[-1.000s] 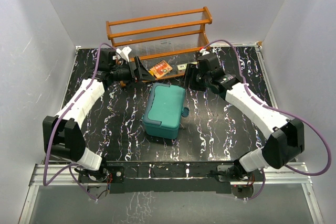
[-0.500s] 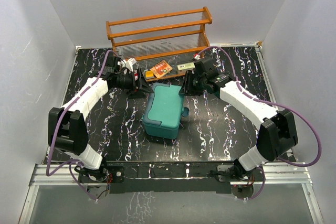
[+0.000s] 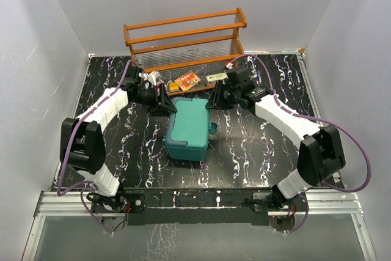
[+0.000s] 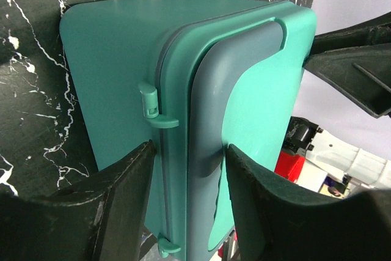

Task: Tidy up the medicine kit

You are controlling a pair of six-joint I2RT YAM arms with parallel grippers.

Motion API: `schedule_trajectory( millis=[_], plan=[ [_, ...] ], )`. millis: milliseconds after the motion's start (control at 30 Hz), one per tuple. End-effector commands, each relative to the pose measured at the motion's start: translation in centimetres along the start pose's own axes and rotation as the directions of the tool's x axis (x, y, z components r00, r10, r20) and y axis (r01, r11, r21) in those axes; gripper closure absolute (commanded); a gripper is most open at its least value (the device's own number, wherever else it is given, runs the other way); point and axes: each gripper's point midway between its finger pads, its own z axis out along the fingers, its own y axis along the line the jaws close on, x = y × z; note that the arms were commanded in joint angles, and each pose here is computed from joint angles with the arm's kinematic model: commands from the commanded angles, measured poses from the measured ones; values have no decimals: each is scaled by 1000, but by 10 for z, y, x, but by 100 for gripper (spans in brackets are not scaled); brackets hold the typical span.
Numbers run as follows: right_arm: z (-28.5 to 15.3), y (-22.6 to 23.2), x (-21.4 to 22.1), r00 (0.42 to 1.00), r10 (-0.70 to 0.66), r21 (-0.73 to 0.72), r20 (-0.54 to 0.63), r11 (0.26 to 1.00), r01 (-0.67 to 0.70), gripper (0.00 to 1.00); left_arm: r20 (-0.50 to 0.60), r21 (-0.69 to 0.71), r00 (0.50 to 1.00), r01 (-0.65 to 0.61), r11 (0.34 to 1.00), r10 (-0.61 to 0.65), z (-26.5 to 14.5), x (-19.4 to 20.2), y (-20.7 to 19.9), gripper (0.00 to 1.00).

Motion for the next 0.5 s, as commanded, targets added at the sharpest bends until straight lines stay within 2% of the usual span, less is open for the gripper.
schedule_trajectory(
  millis=[0, 100, 267, 467],
  plan=[
    [-21, 5, -14, 991, 59, 20, 118, 998, -62, 60, -28, -65, 999, -17, 998, 16, -6, 7, 5, 45],
    [-35, 0, -17, 979, 87, 26, 182, 995, -93, 46, -19, -63, 1000, -18, 998, 17, -9, 7, 2, 39],
    [-40, -13, -5, 975, 107, 39, 197, 992, -117, 22, 14, -31, 1000, -25, 999, 25, -14, 6, -8, 29],
    [-39, -3, 11, 972, 117, -107, 203, 989, -97, 4, 57, 10, 998, -8, 1000, 8, -18, 8, -17, 21]
  ],
)
